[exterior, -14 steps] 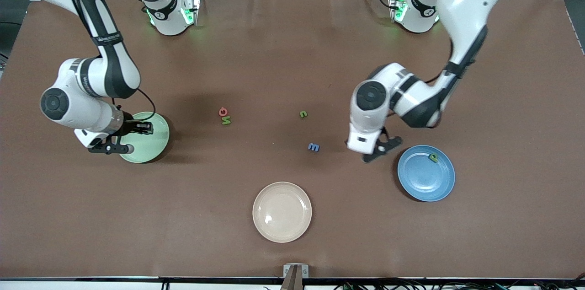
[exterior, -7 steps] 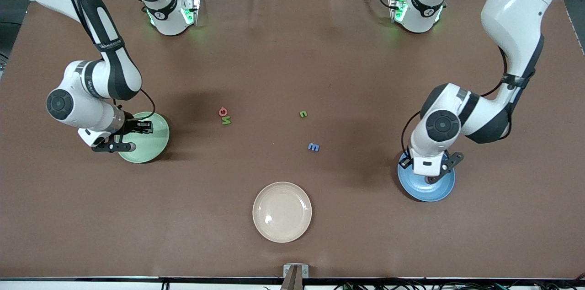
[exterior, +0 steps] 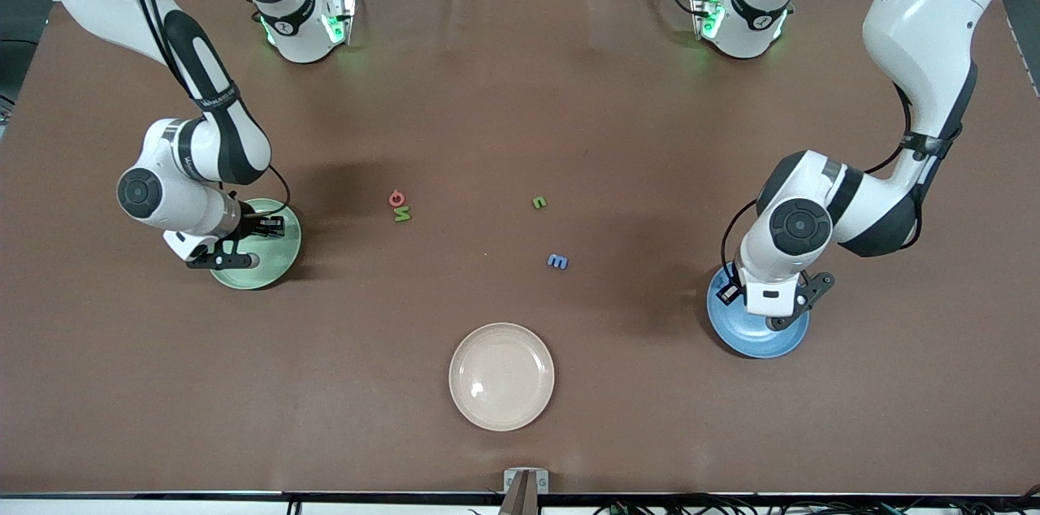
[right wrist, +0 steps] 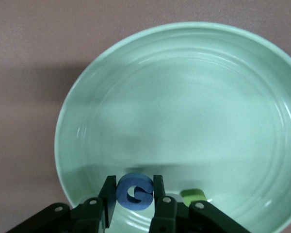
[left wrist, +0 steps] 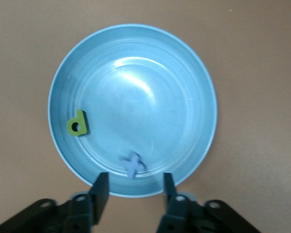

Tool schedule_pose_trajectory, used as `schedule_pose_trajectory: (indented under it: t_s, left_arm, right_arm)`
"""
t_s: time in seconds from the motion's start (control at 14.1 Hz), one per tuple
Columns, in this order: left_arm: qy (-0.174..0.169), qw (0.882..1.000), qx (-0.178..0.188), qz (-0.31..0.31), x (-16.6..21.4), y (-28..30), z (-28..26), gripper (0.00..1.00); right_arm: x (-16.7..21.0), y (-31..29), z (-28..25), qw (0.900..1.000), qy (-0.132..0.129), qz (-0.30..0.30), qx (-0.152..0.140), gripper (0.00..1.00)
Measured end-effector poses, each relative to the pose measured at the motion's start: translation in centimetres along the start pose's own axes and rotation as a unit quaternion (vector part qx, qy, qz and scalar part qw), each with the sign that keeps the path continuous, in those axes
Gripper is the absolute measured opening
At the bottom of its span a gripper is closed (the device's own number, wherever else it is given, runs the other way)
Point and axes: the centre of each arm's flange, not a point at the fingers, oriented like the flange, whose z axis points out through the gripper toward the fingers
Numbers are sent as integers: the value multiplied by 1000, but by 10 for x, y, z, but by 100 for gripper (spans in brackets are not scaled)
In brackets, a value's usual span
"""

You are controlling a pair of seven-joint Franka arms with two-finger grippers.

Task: Sort upper and lower case letters into plates
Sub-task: 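Drop x on the blue plate while the right gripper drops G on green plate, then grasp blue e with the left gripper while the right gripper reaches green N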

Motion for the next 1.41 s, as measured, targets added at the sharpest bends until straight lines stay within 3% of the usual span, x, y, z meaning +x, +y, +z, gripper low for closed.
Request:
schedule_pose_trajectory:
  t_s: [0.28,0.5,0.78,0.92,1.41]
  left_arm:
    - [-9,1000,-26,-7,-27,24,-24,99]
    - [-13,999,-42,6,-80,59,-43,100]
    - [-22,998,-52,36,-162,108,-45,95]
    - [-34,998,-58,21,-190,130,-38,93]
    - [-32,988,-66,-135,-252,186,7,86]
  right_arm:
    - [0,0,5,1000,-1,0,0,35]
    - [0,0,4,1000,-1,-1,0,40]
    - [6,-3,-2,1000,7,-3,0,78]
    - [14,-10,-13,1000,16,-10,0,98]
    - [42,-111,-78,996,11,-94,-3,100]
